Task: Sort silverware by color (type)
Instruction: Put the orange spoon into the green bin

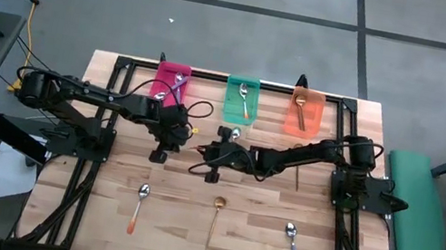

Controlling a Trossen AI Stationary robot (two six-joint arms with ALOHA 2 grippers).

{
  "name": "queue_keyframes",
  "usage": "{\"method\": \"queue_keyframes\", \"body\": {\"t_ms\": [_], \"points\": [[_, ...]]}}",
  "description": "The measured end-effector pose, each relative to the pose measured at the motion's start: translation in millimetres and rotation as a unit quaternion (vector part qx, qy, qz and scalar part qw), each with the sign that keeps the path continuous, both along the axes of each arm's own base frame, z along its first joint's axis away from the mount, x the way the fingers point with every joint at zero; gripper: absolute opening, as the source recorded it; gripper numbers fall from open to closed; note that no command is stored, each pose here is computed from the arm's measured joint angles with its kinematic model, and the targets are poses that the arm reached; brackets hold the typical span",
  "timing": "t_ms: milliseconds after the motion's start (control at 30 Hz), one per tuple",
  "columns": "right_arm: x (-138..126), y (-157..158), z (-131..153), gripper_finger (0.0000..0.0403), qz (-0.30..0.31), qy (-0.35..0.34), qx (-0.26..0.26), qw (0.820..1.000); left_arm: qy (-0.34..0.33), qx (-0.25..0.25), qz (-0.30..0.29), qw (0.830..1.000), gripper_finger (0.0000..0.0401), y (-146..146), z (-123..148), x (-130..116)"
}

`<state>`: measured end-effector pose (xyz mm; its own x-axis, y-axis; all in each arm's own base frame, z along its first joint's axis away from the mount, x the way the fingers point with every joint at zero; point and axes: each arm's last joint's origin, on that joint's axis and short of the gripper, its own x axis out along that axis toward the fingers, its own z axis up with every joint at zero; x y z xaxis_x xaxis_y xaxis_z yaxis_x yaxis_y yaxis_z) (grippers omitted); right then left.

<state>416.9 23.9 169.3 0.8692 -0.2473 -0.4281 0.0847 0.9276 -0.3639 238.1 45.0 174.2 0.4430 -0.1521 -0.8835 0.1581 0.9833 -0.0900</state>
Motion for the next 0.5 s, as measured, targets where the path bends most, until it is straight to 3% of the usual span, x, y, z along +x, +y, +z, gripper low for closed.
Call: {"method": "queue_keyframes", "body": {"t_ms": [267, 400, 500], "points": [[1, 0, 1, 0.0097, 0.016, -0.010, 0.039, 0.999, 0.001, 0.000, -0.003, 1.000, 0.0001, 0, 0, 0], [1, -5, 0, 0.0095, 0.028, -0.010, 0.079, 0.996, 0.001, 0.000, -0.006, 1.000, 0.0000, 0, 0, 0], [1, -10, 0, 0.0072, 0.023, -0.011, 0.091, 0.996, 0.000, 0.001, -0.006, 1.000, 0.0000, 0, 0, 0]]}}
